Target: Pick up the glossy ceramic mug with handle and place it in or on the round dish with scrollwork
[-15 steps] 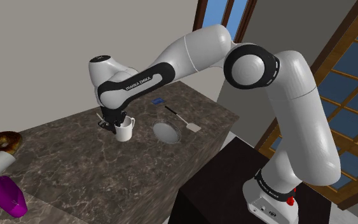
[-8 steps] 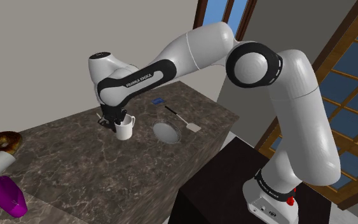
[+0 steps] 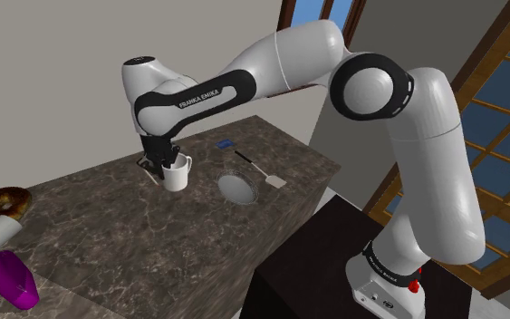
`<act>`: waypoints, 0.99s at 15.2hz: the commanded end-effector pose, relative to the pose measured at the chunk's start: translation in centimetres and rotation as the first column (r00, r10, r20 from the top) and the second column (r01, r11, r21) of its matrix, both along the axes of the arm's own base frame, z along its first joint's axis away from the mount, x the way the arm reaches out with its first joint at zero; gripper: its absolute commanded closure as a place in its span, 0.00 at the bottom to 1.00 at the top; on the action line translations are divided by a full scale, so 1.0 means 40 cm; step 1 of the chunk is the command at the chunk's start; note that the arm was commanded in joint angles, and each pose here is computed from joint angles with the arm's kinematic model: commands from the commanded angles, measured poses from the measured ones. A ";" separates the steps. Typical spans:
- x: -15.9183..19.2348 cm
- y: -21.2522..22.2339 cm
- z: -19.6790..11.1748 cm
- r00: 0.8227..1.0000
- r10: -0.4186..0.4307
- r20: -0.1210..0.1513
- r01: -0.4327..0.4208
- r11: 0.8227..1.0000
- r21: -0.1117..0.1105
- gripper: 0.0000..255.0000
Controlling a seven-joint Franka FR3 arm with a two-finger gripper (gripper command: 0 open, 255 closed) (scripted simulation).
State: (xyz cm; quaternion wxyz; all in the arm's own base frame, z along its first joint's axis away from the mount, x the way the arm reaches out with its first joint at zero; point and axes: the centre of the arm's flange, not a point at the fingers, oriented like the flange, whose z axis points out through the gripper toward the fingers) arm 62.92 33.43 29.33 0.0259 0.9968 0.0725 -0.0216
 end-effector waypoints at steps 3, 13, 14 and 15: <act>0.000 0.000 0.054 1.000 0.000 0.000 0.000 1.000 0.000 1.00; 0.000 0.000 0.173 1.000 0.000 0.000 0.000 1.000 0.000 1.00; -0.018 -0.028 0.176 1.000 0.000 0.000 0.000 1.000 0.000 1.00; -0.036 -0.055 0.180 1.000 0.000 0.000 0.000 1.000 0.000 1.00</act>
